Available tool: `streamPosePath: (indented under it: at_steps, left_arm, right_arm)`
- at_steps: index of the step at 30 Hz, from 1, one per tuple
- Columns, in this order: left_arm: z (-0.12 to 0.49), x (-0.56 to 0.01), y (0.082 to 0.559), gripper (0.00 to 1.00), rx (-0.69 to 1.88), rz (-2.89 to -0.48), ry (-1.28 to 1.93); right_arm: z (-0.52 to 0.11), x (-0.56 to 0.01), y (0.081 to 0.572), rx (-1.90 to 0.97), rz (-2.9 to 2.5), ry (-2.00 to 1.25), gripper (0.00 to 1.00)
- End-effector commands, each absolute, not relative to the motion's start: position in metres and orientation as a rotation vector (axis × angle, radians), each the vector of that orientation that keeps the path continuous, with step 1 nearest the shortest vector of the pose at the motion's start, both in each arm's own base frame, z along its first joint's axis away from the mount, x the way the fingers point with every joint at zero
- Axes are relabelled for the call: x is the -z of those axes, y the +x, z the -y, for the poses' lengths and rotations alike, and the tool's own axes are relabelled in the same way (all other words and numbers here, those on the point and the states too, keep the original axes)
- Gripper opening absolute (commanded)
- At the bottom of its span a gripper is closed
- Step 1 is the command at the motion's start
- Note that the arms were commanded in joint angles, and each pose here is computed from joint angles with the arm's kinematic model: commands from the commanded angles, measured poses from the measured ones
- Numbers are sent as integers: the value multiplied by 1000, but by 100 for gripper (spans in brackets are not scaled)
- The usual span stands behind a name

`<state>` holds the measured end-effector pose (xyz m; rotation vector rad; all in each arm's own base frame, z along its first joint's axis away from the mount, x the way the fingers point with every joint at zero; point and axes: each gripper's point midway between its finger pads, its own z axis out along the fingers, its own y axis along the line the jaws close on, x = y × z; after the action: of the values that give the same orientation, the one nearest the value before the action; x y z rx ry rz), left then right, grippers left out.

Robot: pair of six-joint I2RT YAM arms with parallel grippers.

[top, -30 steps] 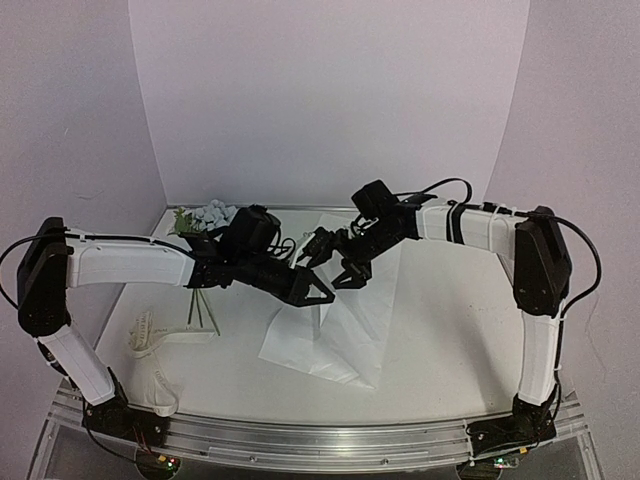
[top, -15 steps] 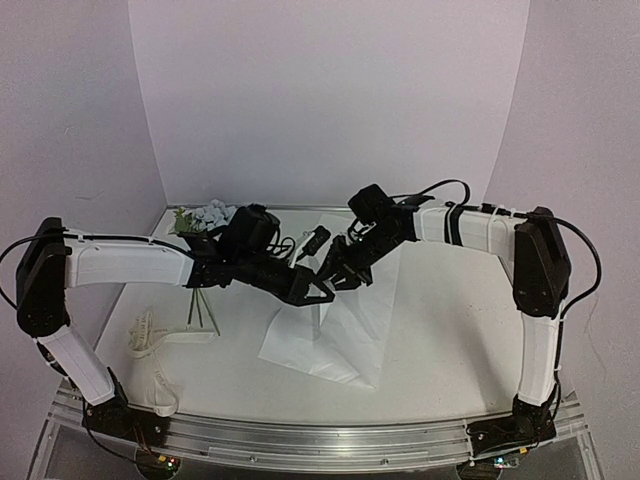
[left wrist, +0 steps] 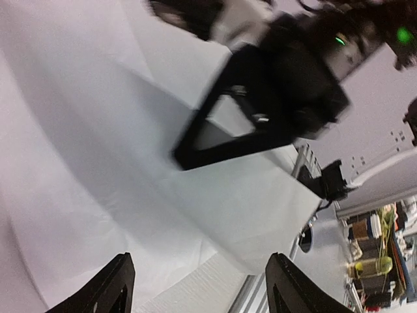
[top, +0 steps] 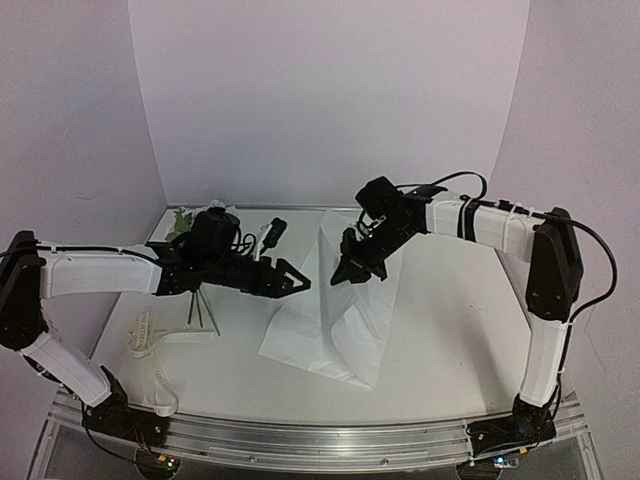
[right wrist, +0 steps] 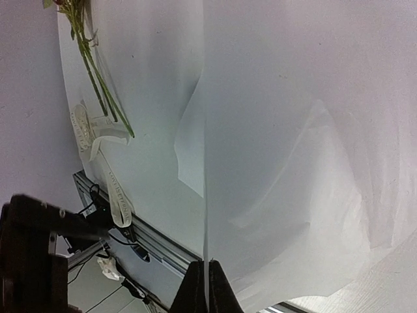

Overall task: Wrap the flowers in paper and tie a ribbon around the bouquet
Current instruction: Unfold the folded wrapping paper at the center of the board.

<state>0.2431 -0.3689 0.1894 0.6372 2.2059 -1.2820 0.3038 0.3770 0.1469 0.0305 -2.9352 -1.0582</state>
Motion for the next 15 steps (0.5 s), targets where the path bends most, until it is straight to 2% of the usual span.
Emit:
streamPosePath:
  at_steps: [1, 15]
  left_arm:
    - [337, -209, 288, 73, 1331, -2148, 317]
    - [369, -114, 317, 75, 1528, -2409, 85]
  right_arm:
    - [-361, -182, 305, 1060, 3087, 103, 0]
    - [-356, -192, 298, 1007, 3199, 178, 0]
